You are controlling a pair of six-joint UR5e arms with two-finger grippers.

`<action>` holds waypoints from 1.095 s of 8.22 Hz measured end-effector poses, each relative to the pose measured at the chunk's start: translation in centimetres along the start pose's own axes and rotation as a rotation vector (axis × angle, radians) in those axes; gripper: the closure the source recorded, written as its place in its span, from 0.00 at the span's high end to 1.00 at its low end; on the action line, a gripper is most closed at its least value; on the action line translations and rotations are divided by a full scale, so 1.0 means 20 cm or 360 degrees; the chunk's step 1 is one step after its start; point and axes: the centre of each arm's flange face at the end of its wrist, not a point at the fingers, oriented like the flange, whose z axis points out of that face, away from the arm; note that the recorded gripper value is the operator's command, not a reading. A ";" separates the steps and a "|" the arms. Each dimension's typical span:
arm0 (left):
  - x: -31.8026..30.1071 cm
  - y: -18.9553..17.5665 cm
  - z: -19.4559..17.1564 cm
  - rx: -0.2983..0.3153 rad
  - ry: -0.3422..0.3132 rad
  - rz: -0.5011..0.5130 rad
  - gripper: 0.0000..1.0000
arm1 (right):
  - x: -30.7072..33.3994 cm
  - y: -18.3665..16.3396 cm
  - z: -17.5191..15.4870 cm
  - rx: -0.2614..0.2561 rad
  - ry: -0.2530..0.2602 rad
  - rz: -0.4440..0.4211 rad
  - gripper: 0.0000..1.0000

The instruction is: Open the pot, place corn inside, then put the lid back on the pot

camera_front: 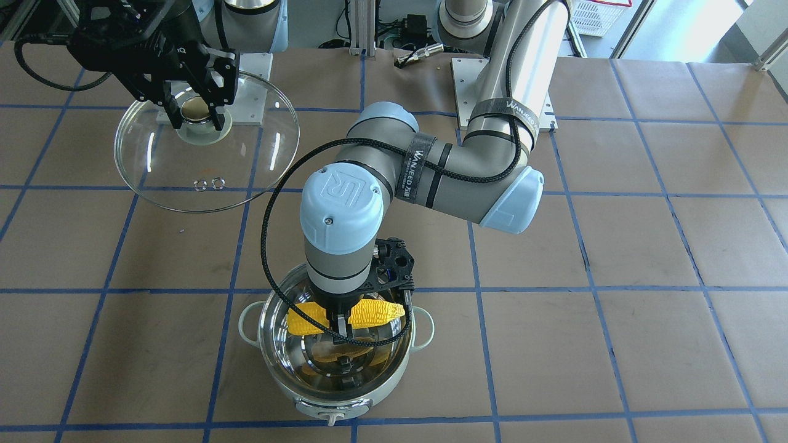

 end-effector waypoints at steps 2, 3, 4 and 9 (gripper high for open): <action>0.00 0.00 0.01 0.0001 -0.0002 0.0005 0.94 | 0.00 0.00 0.00 0.0005 -0.0001 0.0000 0.26; 0.00 0.00 0.01 0.0003 -0.0001 0.0007 0.96 | 0.00 0.00 0.00 0.0007 -0.0002 0.0000 0.26; 0.00 0.00 0.00 0.0006 0.0005 0.0010 1.00 | 0.00 0.00 0.00 0.0008 -0.0002 0.0000 0.27; -0.04 -0.04 -0.27 -0.0033 0.0102 0.0168 1.00 | 0.00 -0.02 -0.01 0.0035 -0.0005 -0.0004 0.27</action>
